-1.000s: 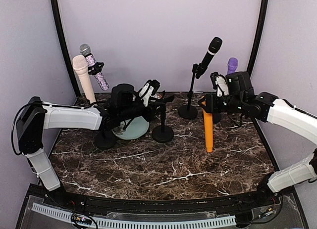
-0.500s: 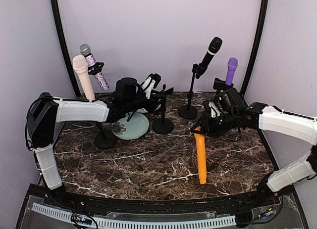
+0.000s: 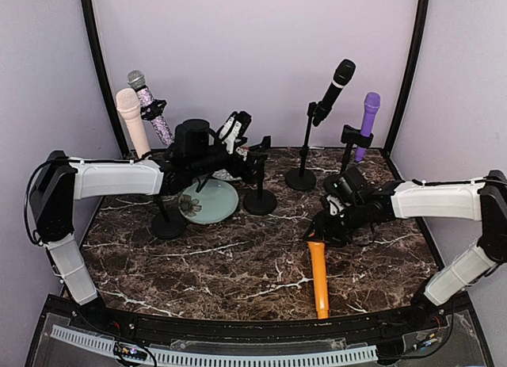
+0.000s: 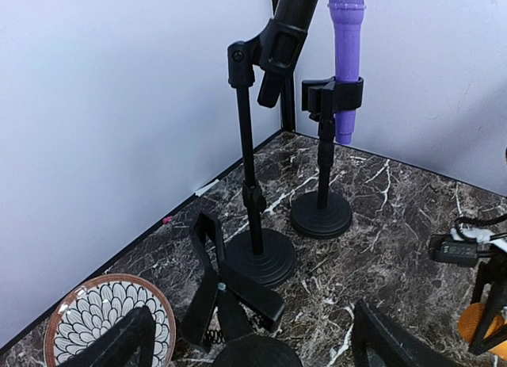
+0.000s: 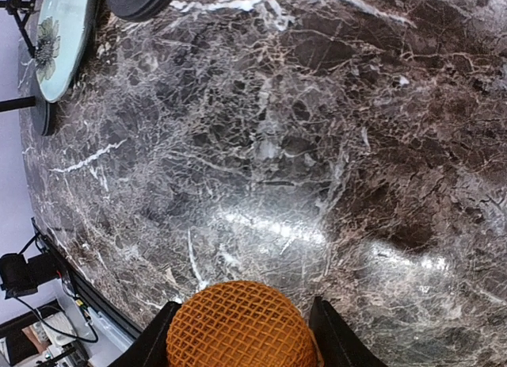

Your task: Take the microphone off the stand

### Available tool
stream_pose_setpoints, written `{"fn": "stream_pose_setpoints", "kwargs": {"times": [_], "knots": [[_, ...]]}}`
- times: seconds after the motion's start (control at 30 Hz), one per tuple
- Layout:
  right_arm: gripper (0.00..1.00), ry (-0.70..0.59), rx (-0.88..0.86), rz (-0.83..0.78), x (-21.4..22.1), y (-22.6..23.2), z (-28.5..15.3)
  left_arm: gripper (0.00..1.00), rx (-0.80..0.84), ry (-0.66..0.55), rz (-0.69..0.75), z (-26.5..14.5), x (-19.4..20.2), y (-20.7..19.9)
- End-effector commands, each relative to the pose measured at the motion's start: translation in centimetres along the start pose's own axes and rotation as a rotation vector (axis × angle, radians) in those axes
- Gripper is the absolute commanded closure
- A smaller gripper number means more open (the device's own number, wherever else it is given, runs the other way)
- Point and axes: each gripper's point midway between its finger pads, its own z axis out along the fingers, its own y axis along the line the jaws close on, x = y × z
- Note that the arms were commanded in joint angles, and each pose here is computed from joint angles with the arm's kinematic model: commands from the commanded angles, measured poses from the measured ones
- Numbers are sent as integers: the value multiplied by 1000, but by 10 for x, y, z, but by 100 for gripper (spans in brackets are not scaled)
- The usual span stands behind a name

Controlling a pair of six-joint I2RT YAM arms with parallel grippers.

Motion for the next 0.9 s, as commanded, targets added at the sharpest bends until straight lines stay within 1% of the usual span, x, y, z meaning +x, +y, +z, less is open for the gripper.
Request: {"fn": "stream_pose_setpoints", "kwargs": {"times": [0.0, 0.03, 0.1, 0.2, 0.23, 0.27, 0.3, 0.47, 0.6, 0.87], "knots": [[63, -18, 59, 31, -5, -10, 12, 11, 17, -76, -48, -36, -33, -4], [62, -18, 83, 34, -5, -14, 14, 11, 19, -83, -67, -42, -37, -5], [61, -22, 131, 35, -6, -21, 18, 11, 27, -61, -100, -49, -28, -8], [59, -23, 191, 33, -6, -28, 22, 11, 31, -59, -122, -62, -26, -10], [58, -22, 210, 34, -6, -31, 23, 11, 33, -47, -152, -64, -20, -12], [58, -21, 231, 35, -6, -34, 24, 11, 31, -53, -164, -69, -23, -12], [57, -23, 253, 36, -7, -38, 25, 11, 25, -41, -172, -71, -17, -11], [52, -51, 351, 42, -14, -48, 24, 11, 12, -26, -208, -87, -11, -12], [44, -86, 376, 53, -21, -50, 26, 11, 13, 2, -227, -94, -2, -14], [30, -125, 415, 80, -23, -54, 25, 11, 25, -1, -230, -99, -6, -17]]}}
